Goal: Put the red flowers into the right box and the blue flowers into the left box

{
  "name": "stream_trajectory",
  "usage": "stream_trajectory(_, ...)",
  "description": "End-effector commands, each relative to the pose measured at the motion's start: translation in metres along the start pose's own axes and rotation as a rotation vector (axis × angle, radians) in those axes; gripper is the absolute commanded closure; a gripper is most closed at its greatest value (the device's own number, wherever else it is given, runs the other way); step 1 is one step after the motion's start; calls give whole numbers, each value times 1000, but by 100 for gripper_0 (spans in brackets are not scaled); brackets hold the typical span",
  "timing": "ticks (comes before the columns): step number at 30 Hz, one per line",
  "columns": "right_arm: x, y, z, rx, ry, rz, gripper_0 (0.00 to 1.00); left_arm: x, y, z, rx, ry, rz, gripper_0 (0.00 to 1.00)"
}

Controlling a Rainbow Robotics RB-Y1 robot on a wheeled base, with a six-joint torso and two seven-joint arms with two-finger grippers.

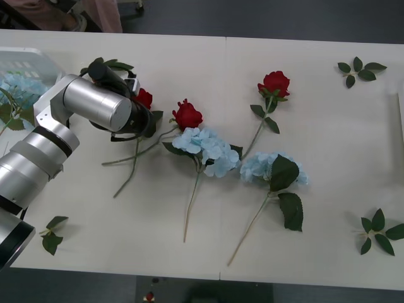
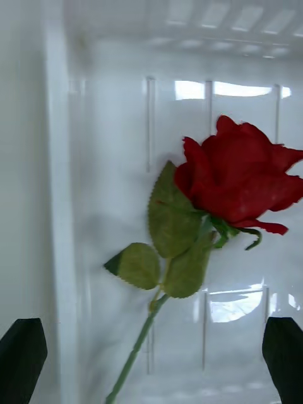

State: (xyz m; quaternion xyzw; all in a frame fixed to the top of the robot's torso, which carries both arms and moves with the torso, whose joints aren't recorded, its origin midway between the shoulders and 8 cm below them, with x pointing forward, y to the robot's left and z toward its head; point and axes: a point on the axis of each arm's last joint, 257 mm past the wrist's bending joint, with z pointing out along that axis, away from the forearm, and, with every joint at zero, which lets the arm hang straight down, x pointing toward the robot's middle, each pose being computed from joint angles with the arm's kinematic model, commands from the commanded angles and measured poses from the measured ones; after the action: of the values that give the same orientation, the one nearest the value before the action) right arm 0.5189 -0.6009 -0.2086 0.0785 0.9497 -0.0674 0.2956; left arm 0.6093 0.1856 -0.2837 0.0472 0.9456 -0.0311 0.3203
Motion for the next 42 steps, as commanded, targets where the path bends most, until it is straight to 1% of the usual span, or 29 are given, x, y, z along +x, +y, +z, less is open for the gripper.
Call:
stream_trajectory(1, -41, 11, -51, -48, -66, -73, 0, -59, -21, -46, 61, -125, 32, 100)
stream_trajectory(2, -42, 17, -54, -66, -63, -78, 0, -63, -24, -51, 72, -132, 31, 100)
stream_trajectory(3, -43, 35, -62, -118, -59, -93, 0, -75, -30, -67, 92, -155, 33, 100)
stream_trajectory(7, -40, 78, -80, -247, -35, -137, 0, -96, -35, -117, 104, -191, 66, 100)
stream_trajectory(12, -37, 124, -102, -372, -26, -218, 0, -100, -43, -175, 165, -183, 84, 100)
stream_trajectory(15, -30, 149, -114, -436, -13, -263, 0, -99, -48, -206, 192, -188, 125, 100)
stream_trajectory(18, -16, 174, -121, -512, 19, -280, 0, -96, -63, -224, 234, -208, 175, 100)
stream_trajectory(20, -7, 187, -125, -548, 43, -282, 0, -99, -77, -231, 270, -244, 189, 100)
stream_trajectory(22, 0, 201, -128, -576, 69, -263, 0, -101, -96, -236, 335, -289, 179, 100)
stream_trajectory(24, 3, 215, -133, -593, 82, -241, 0, -106, -117, -241, 425, -344, 138, 100)
stream_trajectory(25, 0, 220, -137, -597, 74, -227, 0, -110, -126, -244, 468, -374, 117, 100)
stream_trajectory(28, -5, 235, -149, -612, 36, -297, 0, -120, -154, -254, 543, -424, 98, 100)
stream_trajectory(29, -7, 248, -159, -645, 12, -344, 0, -124, -176, -262, 585, -439, 100, 100)
stream_trajectory(31, -10, 263, -167, -692, -18, -377, 0, -128, -200, -269, 635, -448, 91, 100)
stream_trajectory(33, -15, 284, -181, -781, -82, -439, 0, -136, -232, -282, 718, -449, 23, 100)
stream_trajectory(38, -12, 310, -201, -911, -157, -533, 0, -150, -271, -293, 788, -468, -67, 100)
stream_trajectory(39, -11, 317, -208, -948, -183, -558, 0, -157, -280, -295, 807, -483, -98, 100)
stream_trajectory(42, -9, 329, -222, -1022, -224, -592, 0, -169, -296, -299, 833, -526, -124, 100)
